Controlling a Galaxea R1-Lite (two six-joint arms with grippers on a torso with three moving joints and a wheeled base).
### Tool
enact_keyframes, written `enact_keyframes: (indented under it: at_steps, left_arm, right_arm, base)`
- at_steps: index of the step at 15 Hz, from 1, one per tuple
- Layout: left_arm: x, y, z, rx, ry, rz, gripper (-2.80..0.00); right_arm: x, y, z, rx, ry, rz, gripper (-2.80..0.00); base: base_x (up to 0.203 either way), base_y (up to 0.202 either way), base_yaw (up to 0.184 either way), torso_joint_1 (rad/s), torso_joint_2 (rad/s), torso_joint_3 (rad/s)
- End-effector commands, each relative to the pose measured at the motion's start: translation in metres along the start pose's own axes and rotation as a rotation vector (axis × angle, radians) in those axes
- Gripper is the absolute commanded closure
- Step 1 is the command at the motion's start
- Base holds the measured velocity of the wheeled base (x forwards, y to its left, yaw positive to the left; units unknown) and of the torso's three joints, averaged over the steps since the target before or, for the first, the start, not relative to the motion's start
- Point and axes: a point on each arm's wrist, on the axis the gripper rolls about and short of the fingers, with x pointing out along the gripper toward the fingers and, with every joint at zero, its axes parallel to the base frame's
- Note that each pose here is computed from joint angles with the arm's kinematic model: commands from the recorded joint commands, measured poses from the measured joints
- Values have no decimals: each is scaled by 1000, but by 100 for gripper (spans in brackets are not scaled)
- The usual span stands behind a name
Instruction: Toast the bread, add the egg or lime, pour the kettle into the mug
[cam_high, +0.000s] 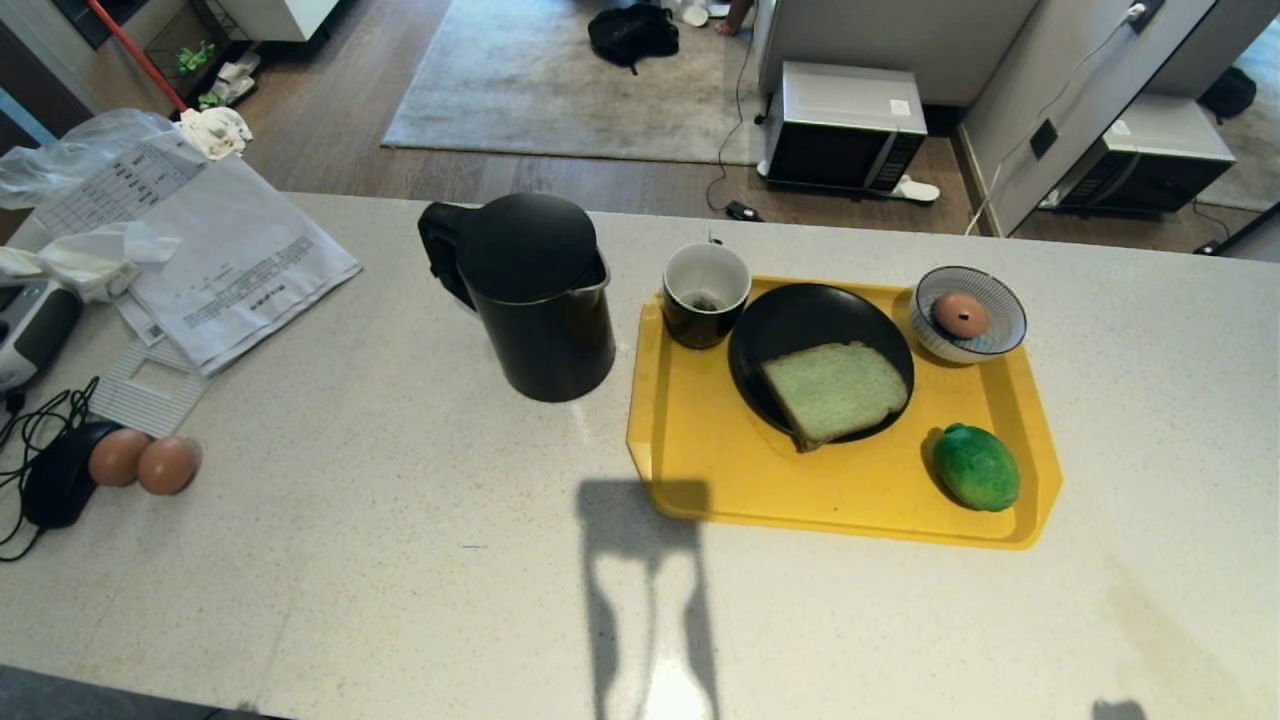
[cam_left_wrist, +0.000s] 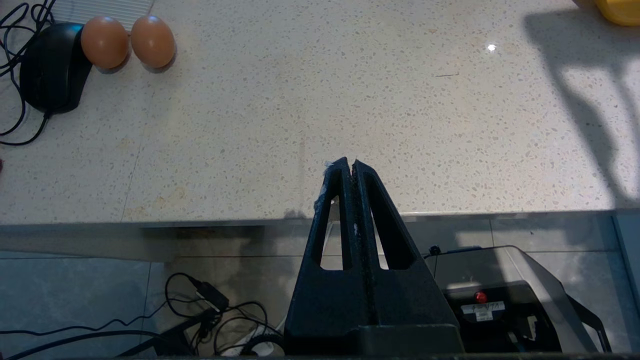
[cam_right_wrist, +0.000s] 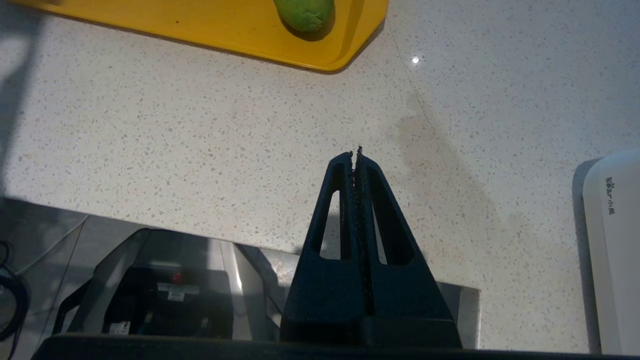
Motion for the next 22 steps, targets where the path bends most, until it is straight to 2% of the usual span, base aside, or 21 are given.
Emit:
enact_keyframes:
  at_steps: [1,22]
  left_arm:
    - [0,0,0,1,0,0,0]
    - [0,0,0,5,0,-1,0]
  right_arm:
    - [0,0,0,0,1,1,0]
    - [0,0,0,1,-1,1,0]
  base:
    - [0,0,0,0,0,0]
    - [0,0,0,-49,108,52]
